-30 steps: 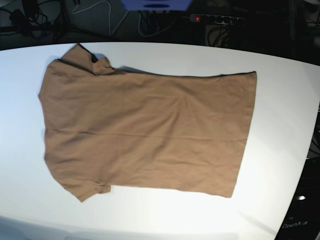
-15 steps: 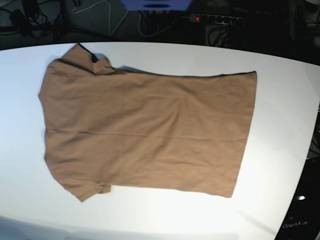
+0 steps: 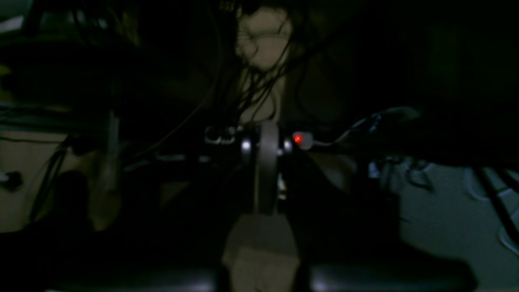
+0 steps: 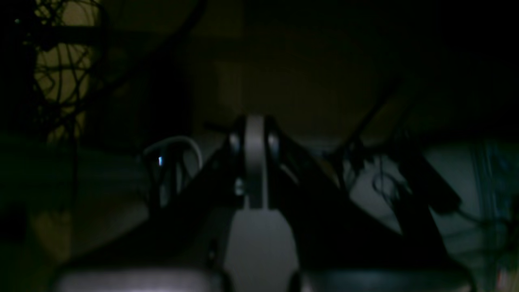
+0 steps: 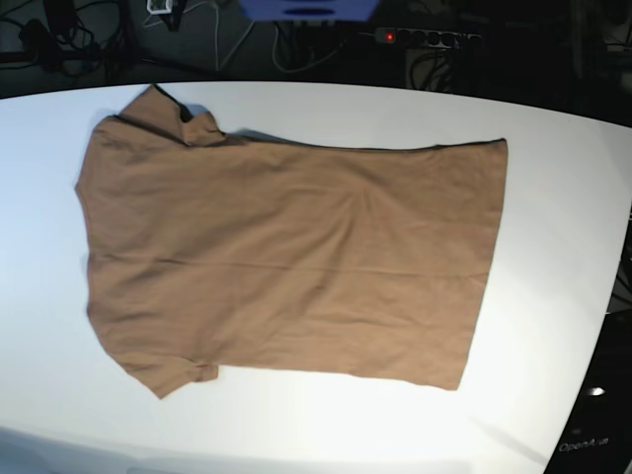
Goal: Fold the T-shirt properly
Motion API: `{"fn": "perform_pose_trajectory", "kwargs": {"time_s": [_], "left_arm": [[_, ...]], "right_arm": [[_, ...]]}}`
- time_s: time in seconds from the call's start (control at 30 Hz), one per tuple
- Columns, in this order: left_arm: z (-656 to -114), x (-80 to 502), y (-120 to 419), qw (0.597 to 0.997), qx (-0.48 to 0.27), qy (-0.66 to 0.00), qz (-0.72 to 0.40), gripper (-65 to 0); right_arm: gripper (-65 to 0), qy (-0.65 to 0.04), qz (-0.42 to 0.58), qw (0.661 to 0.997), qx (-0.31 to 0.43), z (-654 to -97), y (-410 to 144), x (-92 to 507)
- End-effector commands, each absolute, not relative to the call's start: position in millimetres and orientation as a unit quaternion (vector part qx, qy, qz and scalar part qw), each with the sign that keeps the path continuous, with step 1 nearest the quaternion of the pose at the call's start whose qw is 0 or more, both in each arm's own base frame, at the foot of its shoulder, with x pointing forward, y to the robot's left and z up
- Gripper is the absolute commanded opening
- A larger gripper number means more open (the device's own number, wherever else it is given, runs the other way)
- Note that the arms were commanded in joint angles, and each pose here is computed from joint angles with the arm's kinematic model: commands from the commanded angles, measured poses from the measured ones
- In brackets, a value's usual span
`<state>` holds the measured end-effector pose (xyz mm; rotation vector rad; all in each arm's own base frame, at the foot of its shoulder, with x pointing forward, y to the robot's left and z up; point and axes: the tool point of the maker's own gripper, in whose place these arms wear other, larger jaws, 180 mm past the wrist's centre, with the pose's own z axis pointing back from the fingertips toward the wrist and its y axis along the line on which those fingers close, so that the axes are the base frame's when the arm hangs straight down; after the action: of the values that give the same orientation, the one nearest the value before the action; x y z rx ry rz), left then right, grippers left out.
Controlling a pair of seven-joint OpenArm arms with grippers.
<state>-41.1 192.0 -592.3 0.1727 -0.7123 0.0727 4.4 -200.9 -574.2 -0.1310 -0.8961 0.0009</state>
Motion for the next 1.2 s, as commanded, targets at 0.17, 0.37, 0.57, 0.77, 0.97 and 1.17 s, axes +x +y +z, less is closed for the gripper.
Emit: {"fn": "perform_pose_trajectory", "kwargs": {"time_s": [0.17,0.37,0.57,0.77,0.97,1.17], "left_arm": [[-577.1,59.1,189.4,0.881,0.081,-0.464,0.039,-63.9],[-552.5,51.0,187.8,0.849,0.084,-0.521,0.031,-63.9],[-552.6,43.6,188.3,0.852,0.084,-0.517,0.029,-63.9],[-553.8,25.2,184.3,0.857,0.054,-0.507,0.073,-64.0],[-550.4,-59.7,189.2,0.889,0.064,-0.442,0.1,-64.0],[-515.1,-84.5,192.3,0.87,0.064,-0.479,0.101,-63.9]], "right_arm": [[-64.9,-0.509,0.007,0.858,-0.07,-554.8,-206.4,51.3],[-64.9,-0.486,0.014,0.871,-0.074,-549.9,-211.3,1.9],[-64.9,-0.467,0.026,0.88,-0.078,-537.9,-215.9,-46.0],[-64.9,-0.506,0.045,0.858,-0.075,-513.0,-216.2,-46.4],[-64.9,-0.51,0.051,0.856,-0.074,-503.8,-215.6,-55.3],[-64.9,-0.521,0.061,0.848,-0.071,-489.4,-214.2,-61.3]]}}
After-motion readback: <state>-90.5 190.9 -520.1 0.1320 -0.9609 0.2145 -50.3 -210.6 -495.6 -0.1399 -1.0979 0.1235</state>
